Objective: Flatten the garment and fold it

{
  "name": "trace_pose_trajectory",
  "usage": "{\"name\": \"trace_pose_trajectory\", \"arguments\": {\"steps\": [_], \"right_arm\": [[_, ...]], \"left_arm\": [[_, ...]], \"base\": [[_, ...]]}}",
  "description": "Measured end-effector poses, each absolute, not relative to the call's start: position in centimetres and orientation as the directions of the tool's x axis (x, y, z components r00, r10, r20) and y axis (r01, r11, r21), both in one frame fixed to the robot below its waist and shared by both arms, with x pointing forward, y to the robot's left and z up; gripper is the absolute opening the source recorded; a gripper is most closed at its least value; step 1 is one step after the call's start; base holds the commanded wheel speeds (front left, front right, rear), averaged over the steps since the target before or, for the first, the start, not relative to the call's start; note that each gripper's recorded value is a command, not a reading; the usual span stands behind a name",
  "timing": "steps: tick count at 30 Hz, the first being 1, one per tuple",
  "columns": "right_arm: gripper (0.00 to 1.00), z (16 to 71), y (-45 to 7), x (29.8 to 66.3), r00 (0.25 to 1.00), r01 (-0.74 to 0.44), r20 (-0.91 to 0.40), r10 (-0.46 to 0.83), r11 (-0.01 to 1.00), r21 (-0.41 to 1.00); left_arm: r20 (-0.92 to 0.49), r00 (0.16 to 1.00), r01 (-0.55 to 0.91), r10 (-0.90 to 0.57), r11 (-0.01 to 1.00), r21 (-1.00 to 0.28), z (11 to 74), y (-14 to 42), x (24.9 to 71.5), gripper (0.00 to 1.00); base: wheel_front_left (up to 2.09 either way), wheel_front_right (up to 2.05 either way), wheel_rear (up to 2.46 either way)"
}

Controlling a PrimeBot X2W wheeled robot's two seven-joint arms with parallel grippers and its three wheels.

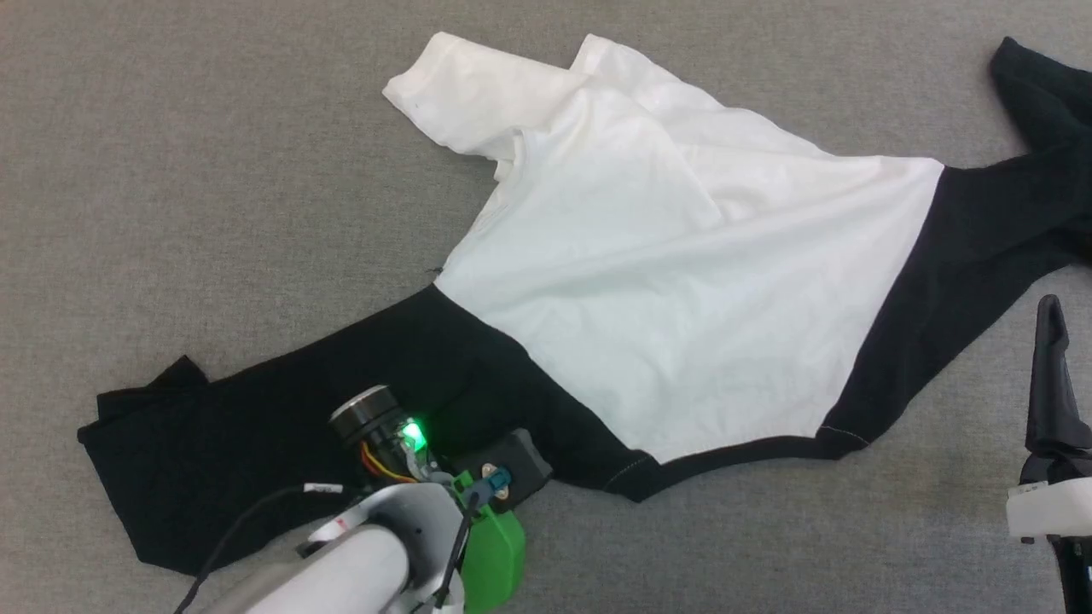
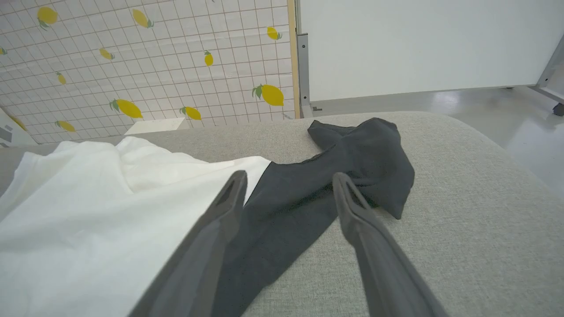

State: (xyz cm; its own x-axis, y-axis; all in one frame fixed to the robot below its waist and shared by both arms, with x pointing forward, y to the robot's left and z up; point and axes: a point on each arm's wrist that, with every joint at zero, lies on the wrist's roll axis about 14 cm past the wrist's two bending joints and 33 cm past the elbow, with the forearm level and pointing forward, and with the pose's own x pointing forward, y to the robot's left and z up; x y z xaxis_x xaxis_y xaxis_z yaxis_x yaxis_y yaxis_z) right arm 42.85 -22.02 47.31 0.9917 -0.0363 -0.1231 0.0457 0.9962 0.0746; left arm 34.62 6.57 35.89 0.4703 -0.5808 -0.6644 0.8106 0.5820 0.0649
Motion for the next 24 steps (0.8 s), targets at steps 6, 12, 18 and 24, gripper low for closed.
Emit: {"name": "trace_pose_trajectory", "arguments": {"steps": [6,12,18,24], "right_arm": [[1.0,47.7,-21.7,42.8,0.993,0.038,-0.114,-0.028,0.996,0.082],[1.0,49.2,-21.0,42.5,0.996,0.014,-0.084,-0.006,0.996,0.091],[1.0,50.9,-20.2,42.0,0.997,-0.014,-0.069,0.019,0.997,0.082],[1.0,46.5,-17.7,39.5,0.937,-0.069,-0.329,0.114,0.987,0.145]], "left_arm": [[-0.643,0.48,0.788,-0.597,0.615,0.018,35.9,6.6,35.0,0.0],[-0.506,0.658,0.641,-0.558,0.767,-0.013,38.2,7.8,36.3,0.0],[-0.318,0.854,0.439,-0.413,0.898,0.013,43.4,11.5,37.8,0.0],[-0.265,0.882,0.401,-0.391,0.916,-0.016,45.8,11.5,35.7,0.0]], "base": [[0.0,0.0,0.0],[0.0,0.0,0.0],[0.0,0.0,0.0],[0.0,0.0,0.0]]}}
